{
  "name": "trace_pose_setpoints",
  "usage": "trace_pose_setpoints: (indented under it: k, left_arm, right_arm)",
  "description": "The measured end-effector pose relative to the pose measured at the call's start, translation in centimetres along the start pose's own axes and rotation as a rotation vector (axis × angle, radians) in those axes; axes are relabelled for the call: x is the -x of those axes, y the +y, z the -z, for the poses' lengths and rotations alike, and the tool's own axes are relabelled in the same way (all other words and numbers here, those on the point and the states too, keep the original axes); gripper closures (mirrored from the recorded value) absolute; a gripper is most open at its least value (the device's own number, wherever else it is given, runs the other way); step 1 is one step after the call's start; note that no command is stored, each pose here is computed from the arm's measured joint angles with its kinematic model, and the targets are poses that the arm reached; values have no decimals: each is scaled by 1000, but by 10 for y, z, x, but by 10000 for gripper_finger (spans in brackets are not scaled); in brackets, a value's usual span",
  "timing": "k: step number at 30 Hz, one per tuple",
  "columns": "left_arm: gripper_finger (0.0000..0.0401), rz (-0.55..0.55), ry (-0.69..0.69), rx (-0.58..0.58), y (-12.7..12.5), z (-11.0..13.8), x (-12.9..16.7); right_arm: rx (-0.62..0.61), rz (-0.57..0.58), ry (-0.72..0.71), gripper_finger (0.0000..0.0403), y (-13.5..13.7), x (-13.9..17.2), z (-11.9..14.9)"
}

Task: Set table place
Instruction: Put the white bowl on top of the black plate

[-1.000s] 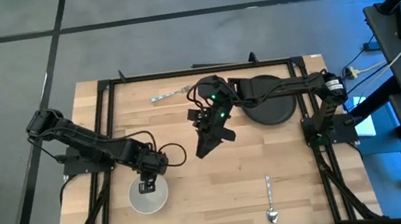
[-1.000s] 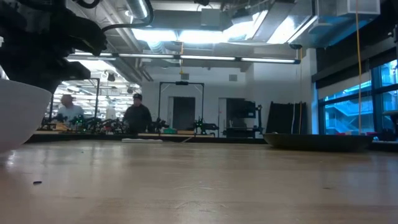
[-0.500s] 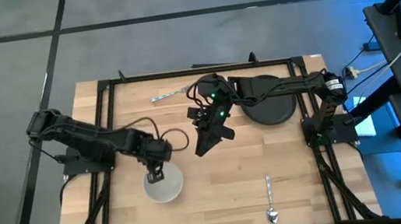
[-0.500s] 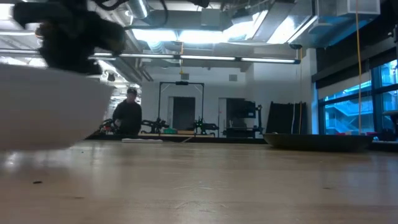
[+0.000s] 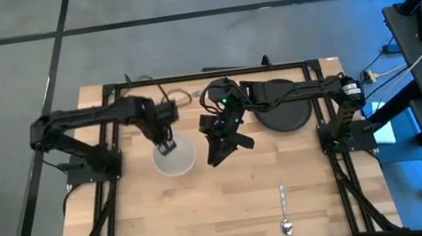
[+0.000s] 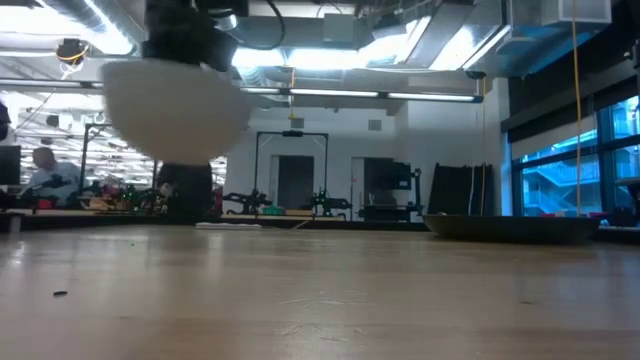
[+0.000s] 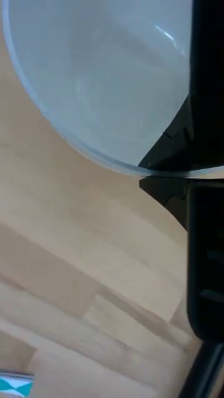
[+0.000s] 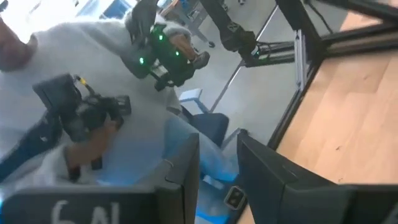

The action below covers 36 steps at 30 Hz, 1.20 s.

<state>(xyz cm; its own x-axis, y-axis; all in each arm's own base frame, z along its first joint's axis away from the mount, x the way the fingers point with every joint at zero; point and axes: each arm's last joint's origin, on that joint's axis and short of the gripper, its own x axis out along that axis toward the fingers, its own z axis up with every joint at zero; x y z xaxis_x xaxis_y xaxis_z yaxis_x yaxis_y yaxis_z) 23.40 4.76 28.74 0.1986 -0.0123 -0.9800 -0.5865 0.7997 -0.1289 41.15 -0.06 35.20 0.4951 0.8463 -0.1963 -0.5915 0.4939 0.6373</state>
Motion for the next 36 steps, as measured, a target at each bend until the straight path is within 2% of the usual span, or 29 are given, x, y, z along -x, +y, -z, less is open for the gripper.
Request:
trace_pose_setpoints:
  k: [3,6,8,13,16,23,27,32,36]
  left_arm:
    - [397,50,-38,70,12,-12,14]
    - [397,55,-76,118,22,-19,32]
    - [396,64,-103,144,27,-23,43]
    - [395,82,-138,173,33,-28,56]
    - [395,71,-112,184,36,-26,55]
    - [393,45,-38,153,35,-32,42]
    - [395,31,0,138,34,-41,29]
    - [394,19,12,101,34,-47,21]
    - [396,24,-55,89,33,-53,22]
  right_arm:
    - [58,35,-8,295,-1,0,0]
    - [126,130,5,295,-5,0,4]
    - [183,252,36,295,-10,1,9]
    - [355,689,186,295,-23,8,20]
    - [425,819,249,295,-25,12,22]
    - [565,843,327,295,-10,18,7]
    - [647,881,314,295,0,22,-4]
    - [617,844,410,295,-2,22,5]
    - [563,826,481,295,-17,16,15]
